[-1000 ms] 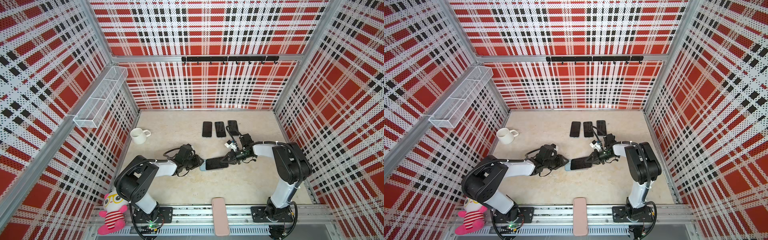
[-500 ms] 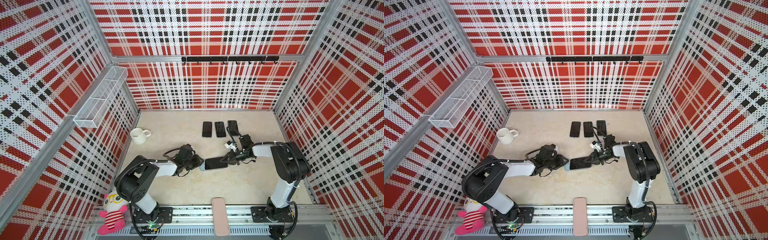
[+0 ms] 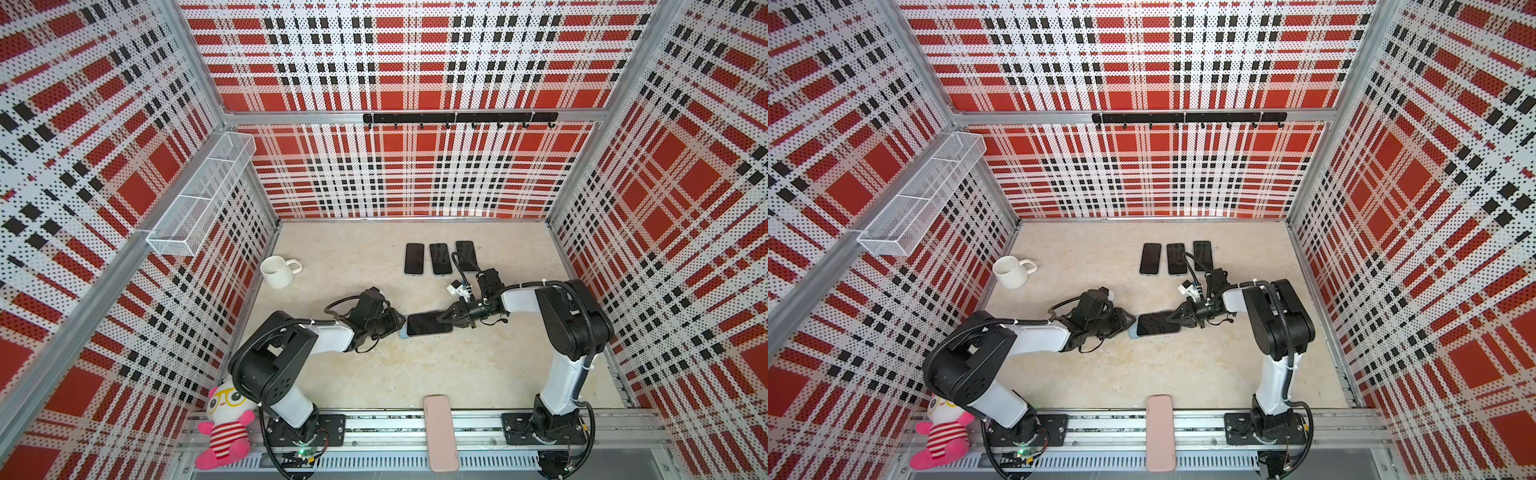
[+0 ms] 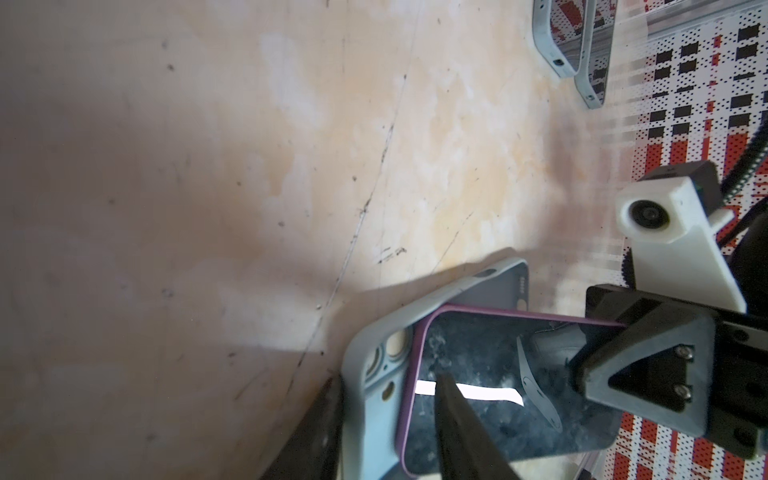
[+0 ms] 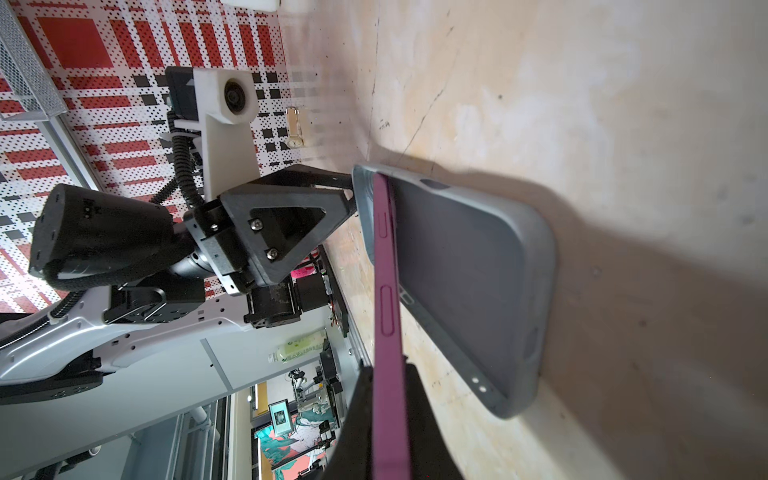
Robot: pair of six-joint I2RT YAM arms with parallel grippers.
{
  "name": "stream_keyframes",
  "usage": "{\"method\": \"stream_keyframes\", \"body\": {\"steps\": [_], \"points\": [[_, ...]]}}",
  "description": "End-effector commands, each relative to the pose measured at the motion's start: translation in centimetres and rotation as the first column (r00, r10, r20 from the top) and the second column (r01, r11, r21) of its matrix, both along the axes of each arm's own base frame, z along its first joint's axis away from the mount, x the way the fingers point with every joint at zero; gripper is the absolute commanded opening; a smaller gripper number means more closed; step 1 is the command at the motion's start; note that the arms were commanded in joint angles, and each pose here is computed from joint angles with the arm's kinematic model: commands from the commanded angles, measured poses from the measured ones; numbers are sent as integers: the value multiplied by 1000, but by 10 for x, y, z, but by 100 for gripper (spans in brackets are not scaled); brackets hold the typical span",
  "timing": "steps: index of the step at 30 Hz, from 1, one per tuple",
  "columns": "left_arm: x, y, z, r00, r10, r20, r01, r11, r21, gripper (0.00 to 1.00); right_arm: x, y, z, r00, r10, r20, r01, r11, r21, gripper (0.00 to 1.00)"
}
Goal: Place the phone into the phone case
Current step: 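Press the black phone down into the case with the right gripper while left holds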
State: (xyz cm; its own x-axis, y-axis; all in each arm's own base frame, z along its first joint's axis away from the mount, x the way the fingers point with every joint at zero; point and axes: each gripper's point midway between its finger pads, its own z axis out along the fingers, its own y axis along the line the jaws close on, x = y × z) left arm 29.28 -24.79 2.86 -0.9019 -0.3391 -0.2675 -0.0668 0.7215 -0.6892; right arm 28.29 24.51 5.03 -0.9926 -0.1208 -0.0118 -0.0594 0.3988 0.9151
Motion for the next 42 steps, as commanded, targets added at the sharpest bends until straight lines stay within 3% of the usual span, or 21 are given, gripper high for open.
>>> {"method": "stream_keyframes", "body": {"steps": [1, 16, 28, 42], "points": [[-17, -13, -16, 995, -85, -52, 85, 996, -11, 40, -26, 18, -32, 997, 77, -32, -80, 992, -103, 0], [-2, 5, -19, 998, -58, -33, 58, 998, 11, 39, -34, 17, -29, 993, 114, -29, -116, 986, -117, 0], [0, 18, -27, 999, -32, -43, 33, 999, 24, 39, -31, 16, -10, 992, 121, 42, -115, 986, -124, 0], [-22, 19, -14, 999, -14, -48, 14, 1000, -1, 39, -27, 8, -36, 997, -34, -72, 19, 982, -189, 0]]}}
